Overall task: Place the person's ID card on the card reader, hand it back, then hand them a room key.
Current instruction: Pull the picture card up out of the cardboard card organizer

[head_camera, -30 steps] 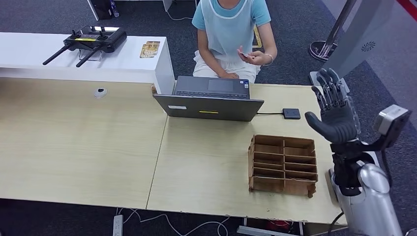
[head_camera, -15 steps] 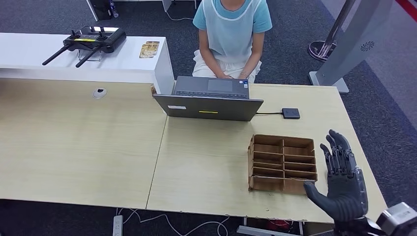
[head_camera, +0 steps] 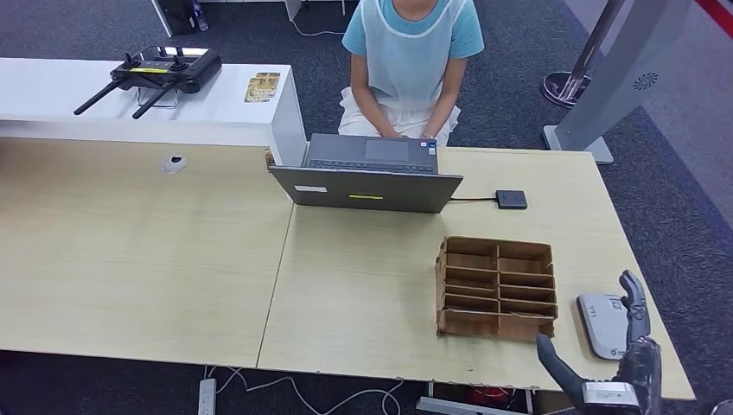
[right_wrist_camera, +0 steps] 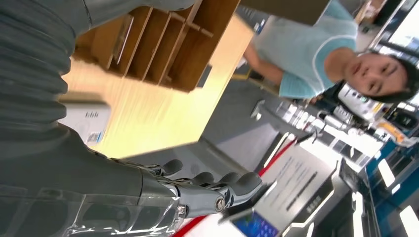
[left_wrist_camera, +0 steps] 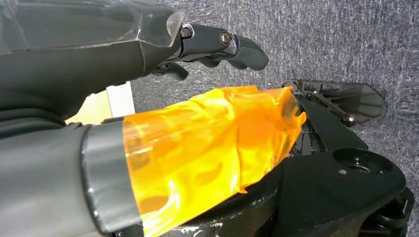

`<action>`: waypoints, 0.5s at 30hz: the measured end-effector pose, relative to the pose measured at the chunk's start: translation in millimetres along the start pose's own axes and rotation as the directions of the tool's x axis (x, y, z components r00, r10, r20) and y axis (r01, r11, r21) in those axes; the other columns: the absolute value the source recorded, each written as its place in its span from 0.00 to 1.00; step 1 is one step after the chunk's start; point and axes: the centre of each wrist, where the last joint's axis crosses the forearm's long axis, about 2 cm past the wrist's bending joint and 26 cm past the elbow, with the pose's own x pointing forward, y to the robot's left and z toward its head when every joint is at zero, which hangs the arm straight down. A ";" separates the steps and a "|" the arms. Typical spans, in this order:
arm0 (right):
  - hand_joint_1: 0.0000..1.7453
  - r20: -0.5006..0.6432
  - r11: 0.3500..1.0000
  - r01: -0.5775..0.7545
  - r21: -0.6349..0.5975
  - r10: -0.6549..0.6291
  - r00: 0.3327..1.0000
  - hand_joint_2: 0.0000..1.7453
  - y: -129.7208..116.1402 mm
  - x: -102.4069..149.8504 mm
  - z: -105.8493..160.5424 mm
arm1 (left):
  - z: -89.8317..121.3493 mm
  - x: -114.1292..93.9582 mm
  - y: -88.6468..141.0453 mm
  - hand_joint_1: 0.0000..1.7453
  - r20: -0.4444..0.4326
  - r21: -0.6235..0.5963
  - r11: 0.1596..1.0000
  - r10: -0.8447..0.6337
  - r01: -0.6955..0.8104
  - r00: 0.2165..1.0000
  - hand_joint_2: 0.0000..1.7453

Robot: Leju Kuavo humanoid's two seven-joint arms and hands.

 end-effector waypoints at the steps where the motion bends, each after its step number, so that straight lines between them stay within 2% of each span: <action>1: 0.00 -0.007 0.999 -0.034 -0.004 0.034 0.999 1.00 0.2 1.1 2.0 | 0.0 0.0 0.0 0.00 -0.001 -0.001 1.000 0.000 0.000 1.000 0.00; 8: 0.00 -0.008 0.954 -0.298 0.020 0.298 0.954 1.00 -1.6 5.0 12.8 | 0.0 0.0 0.1 0.00 -0.012 -0.008 1.000 0.001 -0.001 1.000 0.00; 15: 0.00 0.077 0.841 -0.535 0.073 0.531 0.844 1.00 -4.4 3.5 20.3 | 0.0 0.3 0.2 0.00 -0.015 -0.019 1.000 -0.006 0.006 1.000 0.00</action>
